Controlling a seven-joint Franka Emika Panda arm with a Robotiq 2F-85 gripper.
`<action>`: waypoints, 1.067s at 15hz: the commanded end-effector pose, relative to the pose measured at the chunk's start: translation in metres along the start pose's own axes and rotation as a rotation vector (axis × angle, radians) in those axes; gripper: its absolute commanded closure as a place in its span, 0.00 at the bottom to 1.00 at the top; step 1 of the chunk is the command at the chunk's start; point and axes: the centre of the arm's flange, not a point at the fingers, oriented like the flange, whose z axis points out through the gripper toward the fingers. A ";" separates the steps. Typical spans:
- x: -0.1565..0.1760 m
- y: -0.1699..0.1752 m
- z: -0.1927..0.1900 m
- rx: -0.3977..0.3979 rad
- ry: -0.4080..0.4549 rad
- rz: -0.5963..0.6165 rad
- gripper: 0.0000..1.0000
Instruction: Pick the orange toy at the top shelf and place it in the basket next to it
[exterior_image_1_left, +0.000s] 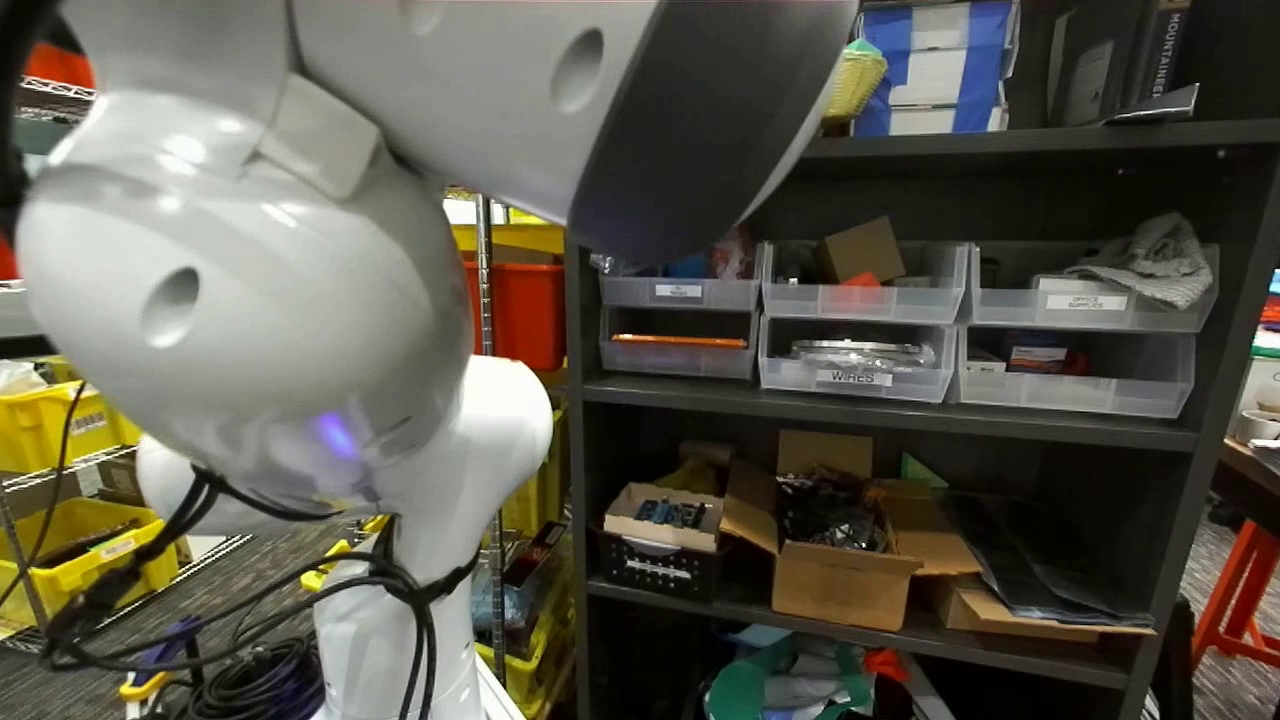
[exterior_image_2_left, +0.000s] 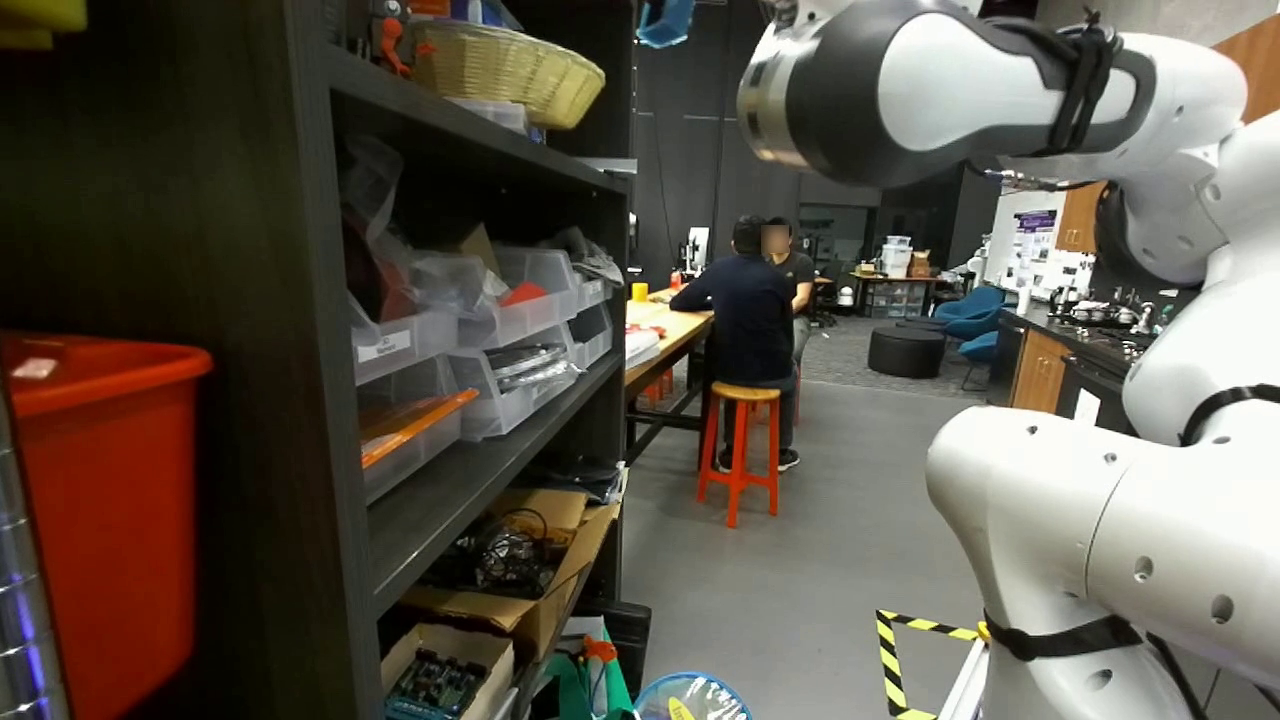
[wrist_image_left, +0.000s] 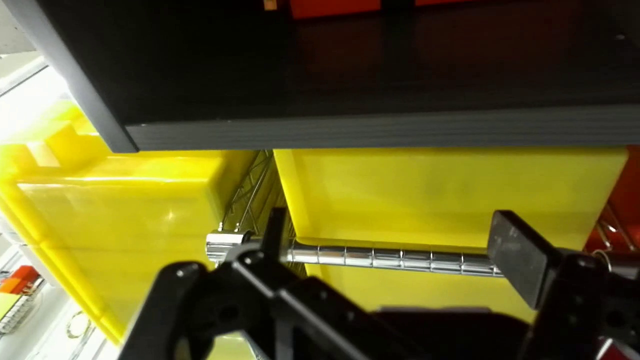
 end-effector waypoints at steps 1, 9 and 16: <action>-0.001 0.000 0.000 0.001 -0.002 -0.004 0.00; 0.002 -0.005 0.002 0.006 -0.062 -0.233 0.00; 0.011 -0.009 0.012 0.061 -0.116 -0.544 0.00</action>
